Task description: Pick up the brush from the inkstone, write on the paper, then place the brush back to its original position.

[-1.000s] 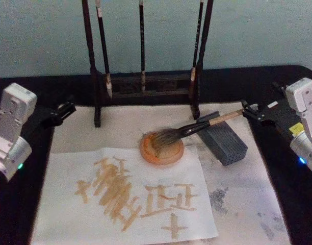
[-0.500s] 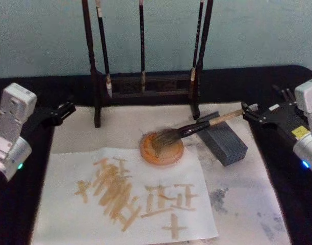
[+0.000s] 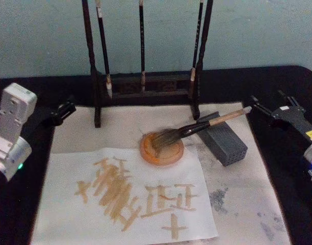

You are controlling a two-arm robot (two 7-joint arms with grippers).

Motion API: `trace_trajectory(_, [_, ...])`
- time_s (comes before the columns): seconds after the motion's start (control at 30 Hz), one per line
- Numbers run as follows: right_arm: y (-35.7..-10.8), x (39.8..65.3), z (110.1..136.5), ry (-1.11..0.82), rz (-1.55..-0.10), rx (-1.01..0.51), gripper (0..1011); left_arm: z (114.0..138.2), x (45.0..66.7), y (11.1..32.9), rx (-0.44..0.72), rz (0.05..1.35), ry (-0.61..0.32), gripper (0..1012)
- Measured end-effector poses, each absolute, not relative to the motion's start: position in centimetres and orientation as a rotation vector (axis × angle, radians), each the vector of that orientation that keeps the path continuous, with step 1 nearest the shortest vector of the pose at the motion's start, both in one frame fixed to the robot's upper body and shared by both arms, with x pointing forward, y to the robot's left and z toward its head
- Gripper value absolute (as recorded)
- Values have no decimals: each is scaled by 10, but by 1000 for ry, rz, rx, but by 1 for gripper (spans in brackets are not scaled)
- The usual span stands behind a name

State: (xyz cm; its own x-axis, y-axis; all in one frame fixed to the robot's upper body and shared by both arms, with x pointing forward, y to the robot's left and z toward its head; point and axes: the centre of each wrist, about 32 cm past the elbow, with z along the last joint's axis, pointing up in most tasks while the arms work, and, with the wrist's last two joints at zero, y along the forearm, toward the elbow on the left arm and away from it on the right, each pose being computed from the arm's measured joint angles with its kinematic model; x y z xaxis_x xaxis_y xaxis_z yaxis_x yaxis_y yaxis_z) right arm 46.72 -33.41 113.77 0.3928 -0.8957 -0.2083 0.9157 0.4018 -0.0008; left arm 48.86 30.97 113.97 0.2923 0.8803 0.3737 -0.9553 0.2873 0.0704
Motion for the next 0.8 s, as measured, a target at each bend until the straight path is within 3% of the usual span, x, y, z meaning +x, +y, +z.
trace_trajectory(0.8, [-345, 453, 1105, 591, -1119, 513, 1001, 1140, 489, 310, 304, 1248, -285, 1002])
